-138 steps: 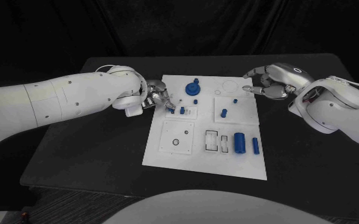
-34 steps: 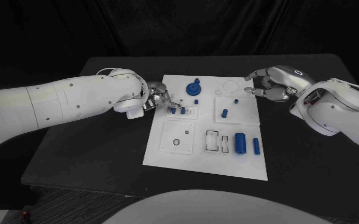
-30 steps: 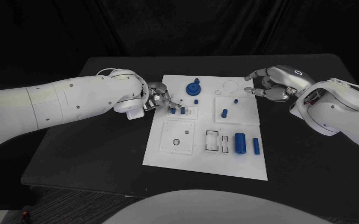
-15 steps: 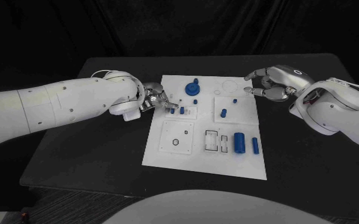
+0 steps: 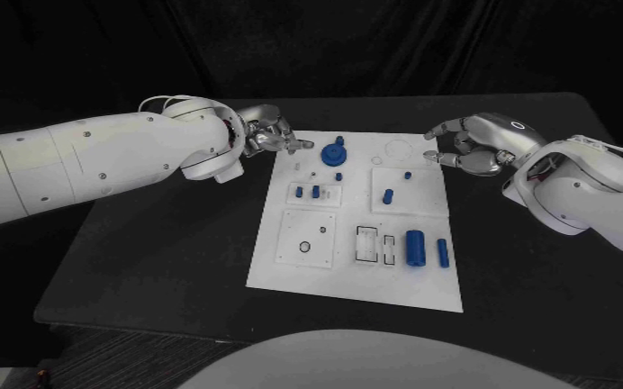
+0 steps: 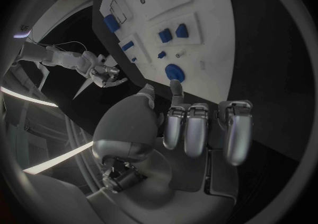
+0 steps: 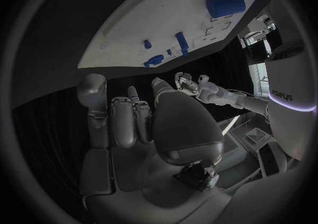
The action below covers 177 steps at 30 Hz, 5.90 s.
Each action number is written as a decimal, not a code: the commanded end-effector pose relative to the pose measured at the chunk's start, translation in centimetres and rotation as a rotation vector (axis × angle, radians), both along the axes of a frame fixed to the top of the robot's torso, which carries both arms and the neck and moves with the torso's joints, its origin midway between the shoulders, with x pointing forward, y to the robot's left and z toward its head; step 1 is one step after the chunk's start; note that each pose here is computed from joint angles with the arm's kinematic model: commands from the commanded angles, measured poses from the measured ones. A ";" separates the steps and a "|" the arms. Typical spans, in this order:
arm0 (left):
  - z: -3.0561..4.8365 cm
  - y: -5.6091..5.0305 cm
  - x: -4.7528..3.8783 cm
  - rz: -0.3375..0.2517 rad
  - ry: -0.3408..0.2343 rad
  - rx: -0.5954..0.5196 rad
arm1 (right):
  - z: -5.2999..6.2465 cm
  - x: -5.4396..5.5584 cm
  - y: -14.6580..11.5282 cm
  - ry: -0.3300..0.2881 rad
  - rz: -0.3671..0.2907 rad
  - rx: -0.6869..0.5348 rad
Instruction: Assemble the parts on the task board
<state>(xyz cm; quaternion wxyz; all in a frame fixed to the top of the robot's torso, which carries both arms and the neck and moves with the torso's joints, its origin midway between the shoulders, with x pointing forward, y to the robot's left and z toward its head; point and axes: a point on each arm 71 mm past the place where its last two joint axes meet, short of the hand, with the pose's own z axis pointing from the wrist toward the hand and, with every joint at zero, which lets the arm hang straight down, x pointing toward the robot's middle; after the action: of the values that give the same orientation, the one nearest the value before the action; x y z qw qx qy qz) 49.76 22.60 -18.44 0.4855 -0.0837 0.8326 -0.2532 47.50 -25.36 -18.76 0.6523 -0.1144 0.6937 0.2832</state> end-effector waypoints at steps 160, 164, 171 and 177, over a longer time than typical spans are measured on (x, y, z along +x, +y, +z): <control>-0.61 -4.2 0.94 -0.630 -0.502 0.210 | -0.2 -0.7 0.1 0.009 0.028 0.038; -1.08 -4.1 0.93 -0.625 -0.495 0.211 | -0.2 -0.7 0.1 0.009 0.030 0.039; -1.92 -4.1 0.74 -0.622 -0.473 0.212 | -0.3 -0.7 0.0 0.012 0.027 0.037; -2.50 -4.1 0.69 -0.621 -0.454 0.215 | -0.3 -0.7 0.0 0.012 0.028 0.037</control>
<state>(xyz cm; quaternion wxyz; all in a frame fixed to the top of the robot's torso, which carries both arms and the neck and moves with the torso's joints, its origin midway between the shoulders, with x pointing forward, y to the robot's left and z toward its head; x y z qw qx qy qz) 50.50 18.68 -20.74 0.5705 0.2799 0.7063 -0.3120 46.80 -25.26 -18.93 0.6478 -0.1150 0.6861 0.3104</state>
